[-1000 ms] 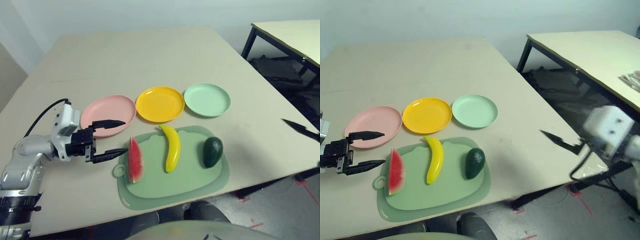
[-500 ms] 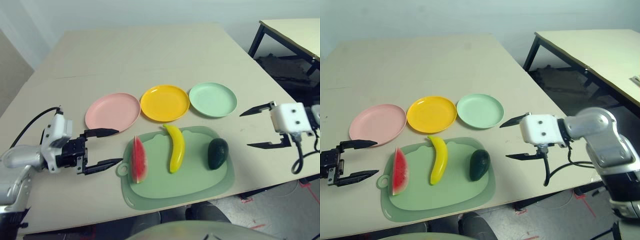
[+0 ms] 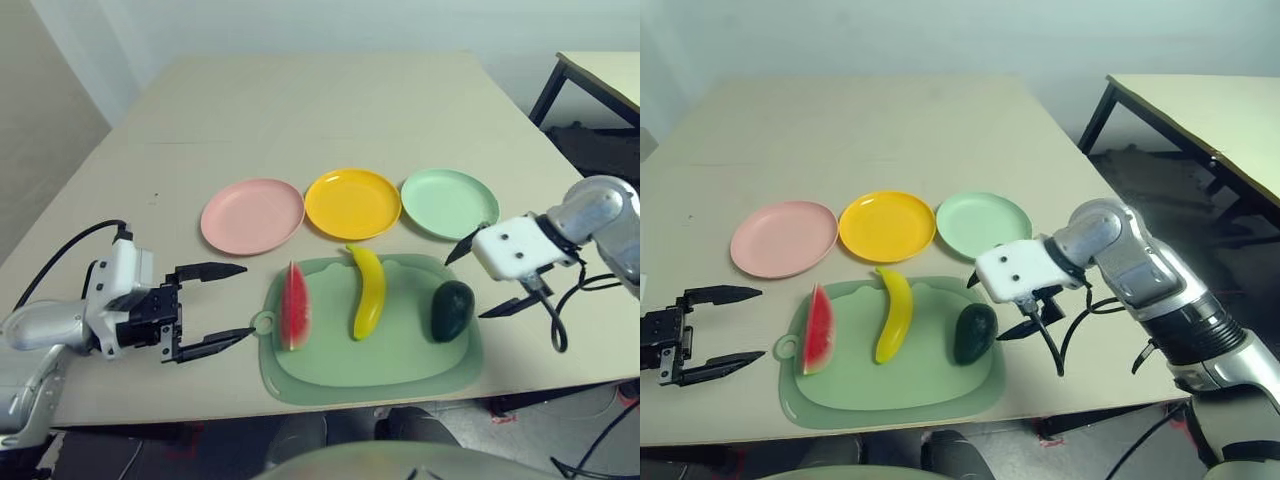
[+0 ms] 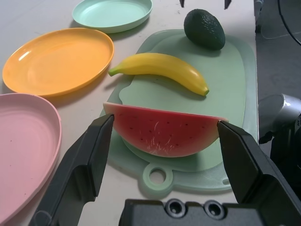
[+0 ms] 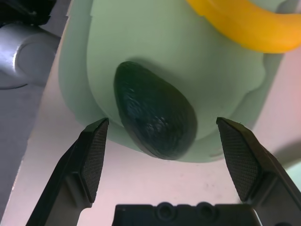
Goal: Place the fruits into color-matched plates.
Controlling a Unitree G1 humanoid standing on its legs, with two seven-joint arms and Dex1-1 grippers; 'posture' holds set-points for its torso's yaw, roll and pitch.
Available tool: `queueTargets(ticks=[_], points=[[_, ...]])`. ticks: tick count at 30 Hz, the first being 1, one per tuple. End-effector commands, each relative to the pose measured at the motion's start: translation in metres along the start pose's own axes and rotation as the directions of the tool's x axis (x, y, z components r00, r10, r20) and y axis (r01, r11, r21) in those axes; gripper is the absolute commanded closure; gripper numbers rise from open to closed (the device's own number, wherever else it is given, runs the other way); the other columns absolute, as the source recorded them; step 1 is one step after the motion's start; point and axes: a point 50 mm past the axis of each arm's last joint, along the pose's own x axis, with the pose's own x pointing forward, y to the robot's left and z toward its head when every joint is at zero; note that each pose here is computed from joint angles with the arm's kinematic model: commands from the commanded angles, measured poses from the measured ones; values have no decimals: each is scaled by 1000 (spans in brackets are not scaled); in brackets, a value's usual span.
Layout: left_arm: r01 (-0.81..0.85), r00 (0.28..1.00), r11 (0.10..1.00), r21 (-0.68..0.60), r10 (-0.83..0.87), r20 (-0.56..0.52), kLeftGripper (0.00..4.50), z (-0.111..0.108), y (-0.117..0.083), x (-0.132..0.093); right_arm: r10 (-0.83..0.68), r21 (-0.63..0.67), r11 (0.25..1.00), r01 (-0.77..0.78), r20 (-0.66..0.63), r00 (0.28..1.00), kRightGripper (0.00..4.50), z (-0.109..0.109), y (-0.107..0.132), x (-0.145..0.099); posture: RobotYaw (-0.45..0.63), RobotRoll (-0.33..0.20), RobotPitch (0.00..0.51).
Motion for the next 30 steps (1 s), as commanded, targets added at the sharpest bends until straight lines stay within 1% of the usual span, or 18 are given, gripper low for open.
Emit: queueTargets(ticks=[1, 10, 21, 30], points=[[7, 1000, 1000, 17, -7, -8, 33, 3, 1, 1, 10, -22, 1000, -10, -20, 1000, 0, 1, -4, 3, 187, 0, 5], [21, 1000, 999, 36, -21, 1, 33, 6, 3, 5, 14, -27, 1000, -16, -53, 999, 0, -9, -12, 19, 186, 0, 2], [24, 1000, 998, 50, -24, 0, 33, 8, 5, 5, 48, -6, 999, -49, -62, 997, 0, -20, -6, 40, 191, 0, 0], [28, 1000, 998, 53, -27, -8, 33, 8, 5, 5, 39, 3, 999, -39, -59, 997, 0, -21, -9, 44, 189, 0, 0]])
